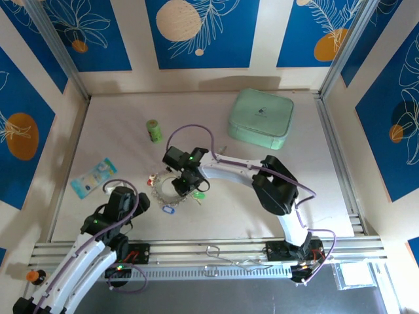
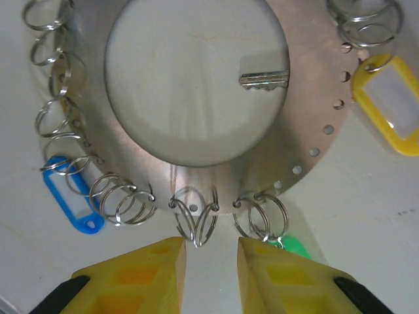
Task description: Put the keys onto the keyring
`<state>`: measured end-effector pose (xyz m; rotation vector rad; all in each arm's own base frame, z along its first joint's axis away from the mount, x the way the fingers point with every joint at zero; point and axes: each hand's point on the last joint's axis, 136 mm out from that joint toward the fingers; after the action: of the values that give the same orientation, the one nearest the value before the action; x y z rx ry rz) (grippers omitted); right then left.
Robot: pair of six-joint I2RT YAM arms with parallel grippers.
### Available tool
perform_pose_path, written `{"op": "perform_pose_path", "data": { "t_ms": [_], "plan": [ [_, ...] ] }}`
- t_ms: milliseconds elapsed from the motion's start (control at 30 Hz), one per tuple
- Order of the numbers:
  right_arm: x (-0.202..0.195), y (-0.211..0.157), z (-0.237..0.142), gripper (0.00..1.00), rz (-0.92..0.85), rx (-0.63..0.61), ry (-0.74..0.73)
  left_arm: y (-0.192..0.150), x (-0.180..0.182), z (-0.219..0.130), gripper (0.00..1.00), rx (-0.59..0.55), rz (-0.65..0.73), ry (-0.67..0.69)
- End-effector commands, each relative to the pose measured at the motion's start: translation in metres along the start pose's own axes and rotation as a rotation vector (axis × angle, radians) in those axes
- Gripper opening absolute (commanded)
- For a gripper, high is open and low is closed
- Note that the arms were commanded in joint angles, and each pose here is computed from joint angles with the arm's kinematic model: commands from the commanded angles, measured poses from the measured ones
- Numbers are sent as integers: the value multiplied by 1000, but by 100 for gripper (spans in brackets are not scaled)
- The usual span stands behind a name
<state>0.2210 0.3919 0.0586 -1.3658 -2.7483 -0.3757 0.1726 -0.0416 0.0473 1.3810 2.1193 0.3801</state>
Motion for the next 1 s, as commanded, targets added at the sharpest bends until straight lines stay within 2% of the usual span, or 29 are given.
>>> {"op": "perform_pose_path", "data": {
  "t_ms": [0,367,967],
  "plan": [
    [2,-4,4,29,-17,57,-16,-8,9,2,73,17,-6,32],
    [2,-3,21,28,-20,112,-44,-7,8,3,73,11,0,26],
    [4,-9,29,26,-31,164,-45,-7,8,4,65,5,2,22]
  ]
}}
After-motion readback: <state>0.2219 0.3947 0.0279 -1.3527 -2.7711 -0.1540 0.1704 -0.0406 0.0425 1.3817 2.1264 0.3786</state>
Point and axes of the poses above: each hand's point on the last joint's axis, 136 mm out from that joint toward the fingers, its own z axis out along the fingers, its own x axis along the line the jaws close on, y = z × x, and after that the axes turned 4 degrees about z, right-handed
